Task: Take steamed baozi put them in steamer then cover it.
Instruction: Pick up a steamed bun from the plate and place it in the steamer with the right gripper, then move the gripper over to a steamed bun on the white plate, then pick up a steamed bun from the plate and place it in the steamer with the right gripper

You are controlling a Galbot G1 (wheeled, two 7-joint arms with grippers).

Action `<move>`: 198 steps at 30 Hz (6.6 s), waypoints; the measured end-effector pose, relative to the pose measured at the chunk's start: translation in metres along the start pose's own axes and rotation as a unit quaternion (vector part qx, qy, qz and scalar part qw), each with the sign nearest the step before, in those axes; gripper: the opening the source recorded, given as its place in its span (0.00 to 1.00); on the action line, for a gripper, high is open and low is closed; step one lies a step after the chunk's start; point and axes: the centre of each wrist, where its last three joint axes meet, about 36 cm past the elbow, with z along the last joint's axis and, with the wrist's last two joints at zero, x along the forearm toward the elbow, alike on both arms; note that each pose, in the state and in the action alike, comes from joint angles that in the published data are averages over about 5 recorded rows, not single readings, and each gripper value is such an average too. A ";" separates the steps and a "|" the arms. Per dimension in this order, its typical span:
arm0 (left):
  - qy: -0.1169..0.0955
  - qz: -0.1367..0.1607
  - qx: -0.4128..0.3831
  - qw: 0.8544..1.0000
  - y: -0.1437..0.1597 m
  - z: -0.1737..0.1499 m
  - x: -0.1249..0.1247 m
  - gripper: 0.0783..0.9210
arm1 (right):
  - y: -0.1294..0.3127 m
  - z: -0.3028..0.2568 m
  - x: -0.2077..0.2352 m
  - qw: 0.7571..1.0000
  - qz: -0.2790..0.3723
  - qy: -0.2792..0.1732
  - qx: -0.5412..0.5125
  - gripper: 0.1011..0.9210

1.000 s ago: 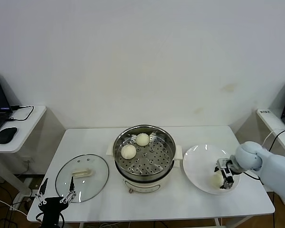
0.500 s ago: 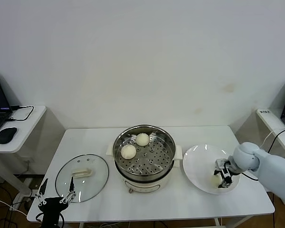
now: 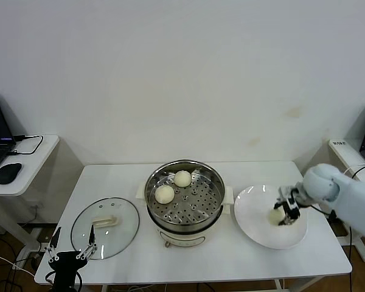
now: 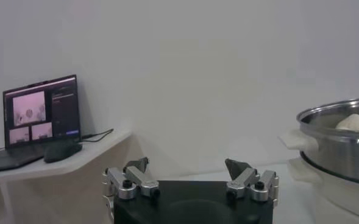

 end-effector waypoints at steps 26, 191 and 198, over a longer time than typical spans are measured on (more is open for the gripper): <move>-0.012 -0.012 -0.003 1.000 0.007 -0.008 -0.002 0.88 | -0.073 -0.221 0.089 0.968 0.055 -0.116 0.216 0.59; -0.022 -0.023 -0.014 0.999 0.017 -0.007 -0.009 0.88 | -0.063 -0.123 0.109 0.992 0.083 -0.089 0.031 0.59; -0.022 -0.027 -0.013 0.999 0.018 -0.007 -0.009 0.88 | -0.058 -0.183 0.096 0.992 0.062 -0.109 0.015 0.59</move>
